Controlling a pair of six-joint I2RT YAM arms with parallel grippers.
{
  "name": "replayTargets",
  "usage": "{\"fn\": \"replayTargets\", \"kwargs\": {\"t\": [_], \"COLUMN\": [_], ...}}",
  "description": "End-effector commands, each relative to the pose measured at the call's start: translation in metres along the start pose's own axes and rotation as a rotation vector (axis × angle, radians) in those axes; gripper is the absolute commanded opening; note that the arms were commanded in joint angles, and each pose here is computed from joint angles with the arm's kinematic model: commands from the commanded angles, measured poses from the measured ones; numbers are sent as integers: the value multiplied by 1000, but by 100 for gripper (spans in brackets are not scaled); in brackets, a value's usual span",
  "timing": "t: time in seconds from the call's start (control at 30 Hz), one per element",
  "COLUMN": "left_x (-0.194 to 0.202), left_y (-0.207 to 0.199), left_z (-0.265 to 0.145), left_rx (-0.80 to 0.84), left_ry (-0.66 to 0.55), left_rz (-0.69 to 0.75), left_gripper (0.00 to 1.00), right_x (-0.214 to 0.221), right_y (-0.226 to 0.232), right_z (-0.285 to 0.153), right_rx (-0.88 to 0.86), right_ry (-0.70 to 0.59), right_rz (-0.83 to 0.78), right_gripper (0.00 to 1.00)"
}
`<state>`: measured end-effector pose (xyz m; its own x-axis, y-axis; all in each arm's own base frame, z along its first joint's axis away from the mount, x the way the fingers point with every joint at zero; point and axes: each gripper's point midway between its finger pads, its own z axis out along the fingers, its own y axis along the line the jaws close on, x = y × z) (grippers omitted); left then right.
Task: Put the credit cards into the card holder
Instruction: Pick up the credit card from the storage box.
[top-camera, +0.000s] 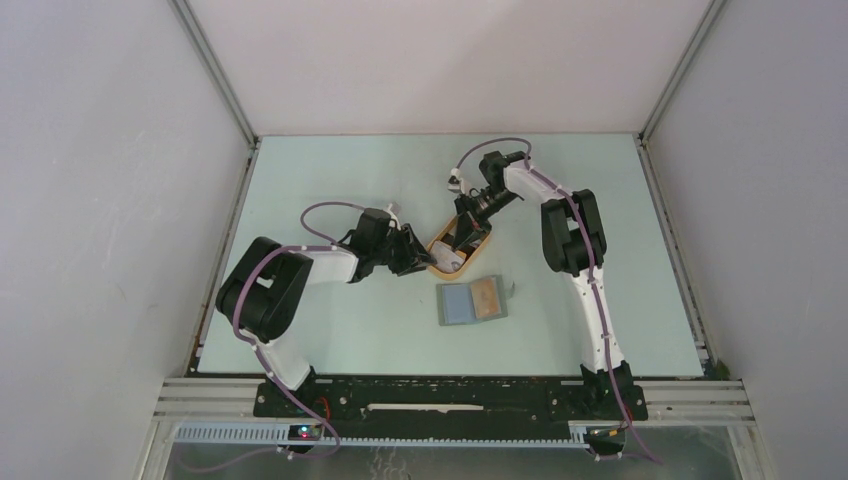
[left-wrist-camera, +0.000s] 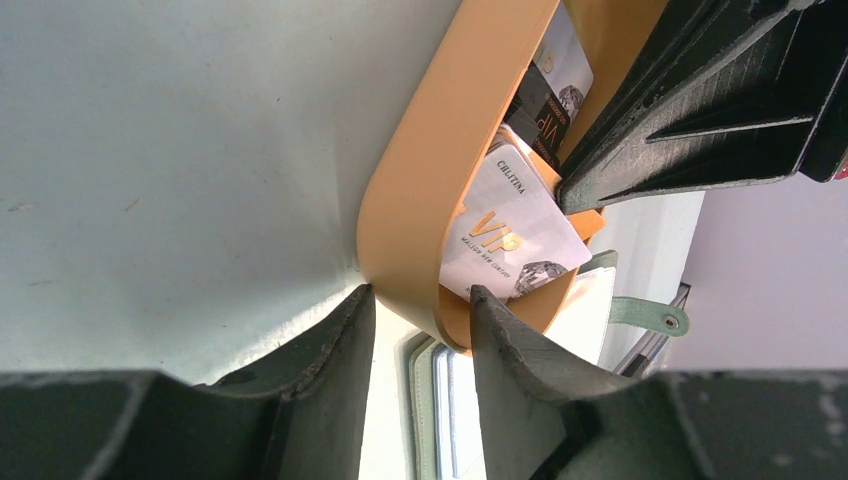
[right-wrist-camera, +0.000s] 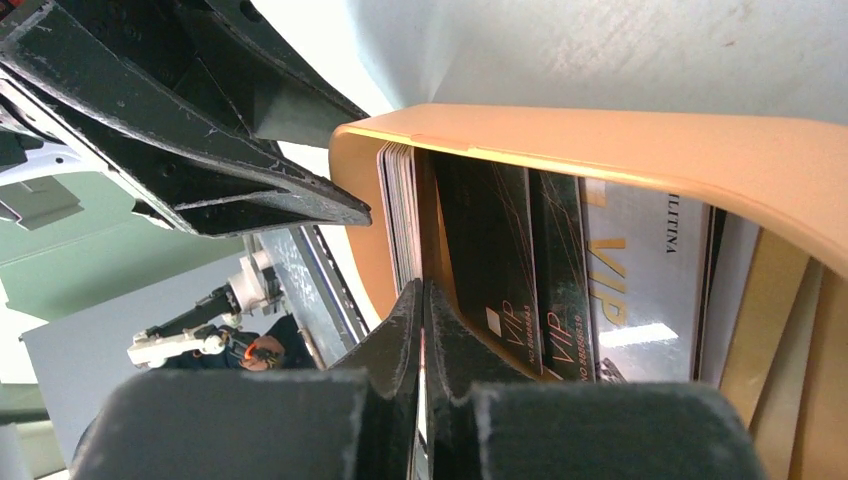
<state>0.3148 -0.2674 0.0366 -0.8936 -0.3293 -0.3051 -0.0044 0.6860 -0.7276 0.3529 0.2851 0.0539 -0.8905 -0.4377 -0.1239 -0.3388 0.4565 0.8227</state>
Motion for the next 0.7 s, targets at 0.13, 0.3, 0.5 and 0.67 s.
{"fn": "replayTargets", "kwargs": {"t": [0.13,0.3,0.5,0.67], "left_x": [-14,-14,-15,-16], "left_y": [-23,-24,-27,-32], "left_z": [1,1,0,-1], "left_rx": [73,76,91,112], "left_ry": [-18,-17,-18,-24], "left_rz": [45,45,50,58], "left_gripper": [44,44,44,46], "right_x": [-4,-9,-21,-30], "right_y": [21,18,9,14], "right_z": [-17,-26,-45,-61], "right_rx": [-9,39,158,193], "right_ry": [-31,-48,-82,-118], "right_rz": [-48,-83,-146,-199], "right_gripper": [0,0,0,0]}}
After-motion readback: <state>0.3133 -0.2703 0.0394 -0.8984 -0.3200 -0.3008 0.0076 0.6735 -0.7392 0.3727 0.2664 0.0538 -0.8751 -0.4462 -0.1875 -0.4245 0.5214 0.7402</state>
